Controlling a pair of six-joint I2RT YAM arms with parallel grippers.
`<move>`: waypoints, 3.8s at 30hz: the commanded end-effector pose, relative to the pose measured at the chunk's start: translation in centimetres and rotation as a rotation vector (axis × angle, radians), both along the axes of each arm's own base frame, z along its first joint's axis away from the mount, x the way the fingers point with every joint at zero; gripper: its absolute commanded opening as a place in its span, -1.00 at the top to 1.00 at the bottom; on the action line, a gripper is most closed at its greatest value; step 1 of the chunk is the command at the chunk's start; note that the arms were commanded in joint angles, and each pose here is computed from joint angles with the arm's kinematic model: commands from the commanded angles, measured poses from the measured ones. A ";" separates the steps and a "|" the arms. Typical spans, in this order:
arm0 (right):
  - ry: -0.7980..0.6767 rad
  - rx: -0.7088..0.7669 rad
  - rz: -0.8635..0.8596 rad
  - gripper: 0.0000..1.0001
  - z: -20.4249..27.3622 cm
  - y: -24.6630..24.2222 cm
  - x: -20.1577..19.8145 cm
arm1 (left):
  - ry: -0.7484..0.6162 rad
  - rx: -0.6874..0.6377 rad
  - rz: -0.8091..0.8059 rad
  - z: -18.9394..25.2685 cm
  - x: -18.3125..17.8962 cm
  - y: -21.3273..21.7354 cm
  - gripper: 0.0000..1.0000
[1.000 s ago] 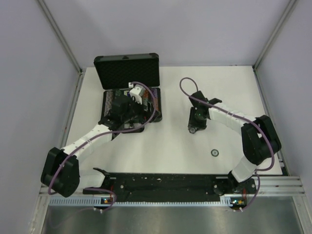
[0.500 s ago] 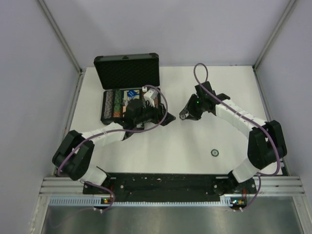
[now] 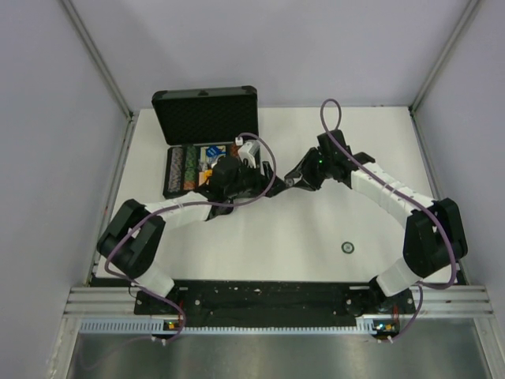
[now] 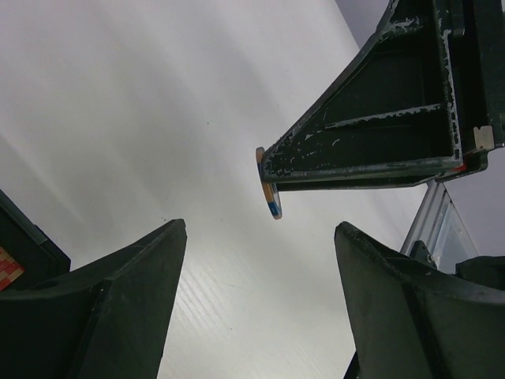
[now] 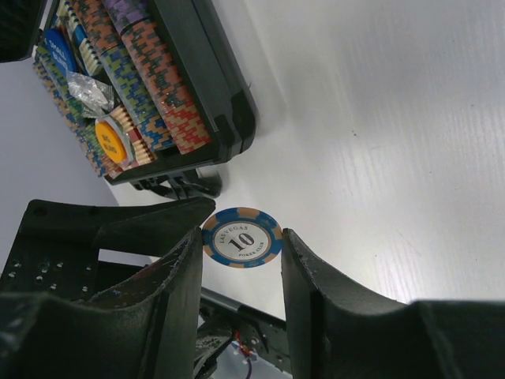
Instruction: Pack up texas hold em set
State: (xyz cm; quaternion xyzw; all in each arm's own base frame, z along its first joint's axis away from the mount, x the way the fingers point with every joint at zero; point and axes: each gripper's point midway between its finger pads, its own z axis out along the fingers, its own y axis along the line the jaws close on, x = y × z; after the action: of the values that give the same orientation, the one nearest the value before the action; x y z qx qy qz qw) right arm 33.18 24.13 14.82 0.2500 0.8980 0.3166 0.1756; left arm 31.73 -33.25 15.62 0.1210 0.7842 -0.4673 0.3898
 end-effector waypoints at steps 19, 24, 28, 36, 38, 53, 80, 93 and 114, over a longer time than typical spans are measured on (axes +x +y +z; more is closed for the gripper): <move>-0.013 0.090 0.008 0.24 0.5 1.1 0.0 | 0.017 -0.073 -0.036 1.7 2.1 -2.7 0.69; -0.026 0.049 0.001 0.03 0.2 0.4 0.2 | -0.006 -0.027 -0.052 1.3 1.9 -2.5 1.00; -0.067 0.001 -0.024 -0.46 0.9 -1.4 0.5 | -0.123 0.155 -0.103 0.1 1.6 -0.7 1.00; -0.110 -0.114 -0.138 -0.57 0.9 -8.7 0.2 | -0.293 0.630 -0.286 -1.8 1.8 7.1 1.00; -0.101 -0.141 -0.148 -0.57 0.2 -9.8 -0.3 | -0.319 0.716 -0.333 -2.0 1.9 8.2 1.00; -0.054 -0.167 -0.166 -0.57 -1.5 -11.6 -1.4 | -0.279 1.046 -0.414 -4.8 3.4 12.7 1.00; -0.011 -0.174 -0.160 -0.55 -2.9 -11.6 -1.4 | -0.284 1.140 -0.280 -5.3 7.1 14.2 0.20; 0.034 -0.272 -0.168 -0.55 -4.6 -13.7 -3.0 | -0.371 1.056 -0.101 0.2 7.8 15.8 0.03; 0.301 -0.556 -0.021 -0.58 -11.8 -17.9 -12.5 | -0.500 0.602 0.571 11.7 8.6 18.6 -0.82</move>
State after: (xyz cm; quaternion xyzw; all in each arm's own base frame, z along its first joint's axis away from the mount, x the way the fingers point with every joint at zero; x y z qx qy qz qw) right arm 21.25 6.31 2.94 0.2505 0.9625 0.0247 0.1013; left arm 38.94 -15.31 22.18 0.2111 0.8114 -0.0303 0.5442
